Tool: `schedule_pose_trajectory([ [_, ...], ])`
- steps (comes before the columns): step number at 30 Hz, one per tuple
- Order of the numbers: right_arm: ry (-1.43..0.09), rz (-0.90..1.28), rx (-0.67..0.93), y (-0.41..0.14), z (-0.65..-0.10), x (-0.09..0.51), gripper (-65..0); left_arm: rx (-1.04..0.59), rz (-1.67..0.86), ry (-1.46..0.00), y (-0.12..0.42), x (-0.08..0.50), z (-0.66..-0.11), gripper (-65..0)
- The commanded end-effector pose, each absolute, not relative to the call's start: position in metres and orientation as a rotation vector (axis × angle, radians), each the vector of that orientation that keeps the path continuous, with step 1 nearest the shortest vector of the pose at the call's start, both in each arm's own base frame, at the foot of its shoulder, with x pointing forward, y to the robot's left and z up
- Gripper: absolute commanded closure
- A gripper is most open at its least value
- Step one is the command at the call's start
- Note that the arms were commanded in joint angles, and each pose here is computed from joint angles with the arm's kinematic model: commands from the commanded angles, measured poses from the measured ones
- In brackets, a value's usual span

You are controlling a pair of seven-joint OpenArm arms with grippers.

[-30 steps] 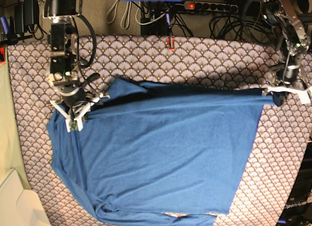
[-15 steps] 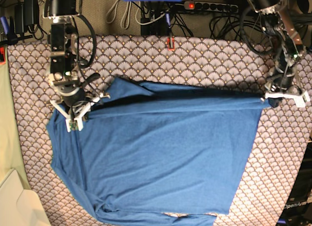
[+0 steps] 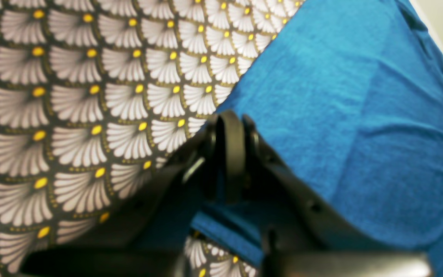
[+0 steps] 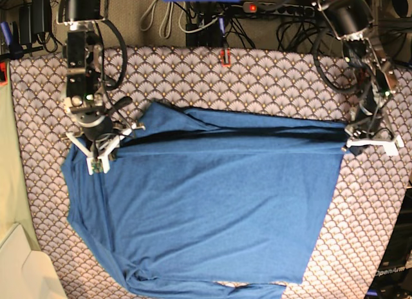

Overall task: Fold the T-shirt properly
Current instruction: 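Pull the held shoulder edge away from the hem with both grippers, then shift the left gripper along the edge toward the right gripper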

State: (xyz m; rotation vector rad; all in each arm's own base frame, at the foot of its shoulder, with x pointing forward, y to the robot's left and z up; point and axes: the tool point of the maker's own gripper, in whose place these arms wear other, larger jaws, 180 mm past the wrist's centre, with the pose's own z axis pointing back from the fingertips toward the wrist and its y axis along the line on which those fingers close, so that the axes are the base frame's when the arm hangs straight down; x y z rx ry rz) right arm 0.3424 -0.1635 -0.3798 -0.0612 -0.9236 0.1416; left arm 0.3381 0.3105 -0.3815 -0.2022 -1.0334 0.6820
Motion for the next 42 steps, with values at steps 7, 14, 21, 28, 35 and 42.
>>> schedule_pose_trajectory([
  [7, -0.979, 0.142, -0.073, -0.166, -0.365, 0.351, 0.0, -0.114, 0.549, -1.085, 0.305, 0.369, -0.359, -1.9],
  [14, -0.981, 0.143, -0.074, -0.167, -0.365, 0.352, 0.0, -0.087, 0.439, -1.064, 0.284, 0.386, -0.358, -1.9],
  [21, -0.969, 0.143, -0.073, -0.167, -0.369, 0.347, 0.0, -0.093, 0.476, -0.976, 0.288, 0.385, -0.390, -1.9],
  [28, -0.969, 0.143, -0.073, -0.167, -0.369, 0.347, 0.0, -0.108, 0.489, -0.932, 0.285, 0.385, -0.405, -2.1],
  [35, -0.966, 0.143, -0.073, -0.167, -0.370, 0.346, 0.0, -0.110, 0.495, -0.939, 0.286, 0.385, -0.403, -4.5],
  [42, -0.969, 0.144, -0.073, -0.167, -0.368, 0.347, 0.0, -0.103, 0.477, -0.978, 0.287, 0.387, -0.387, -4.6],
])
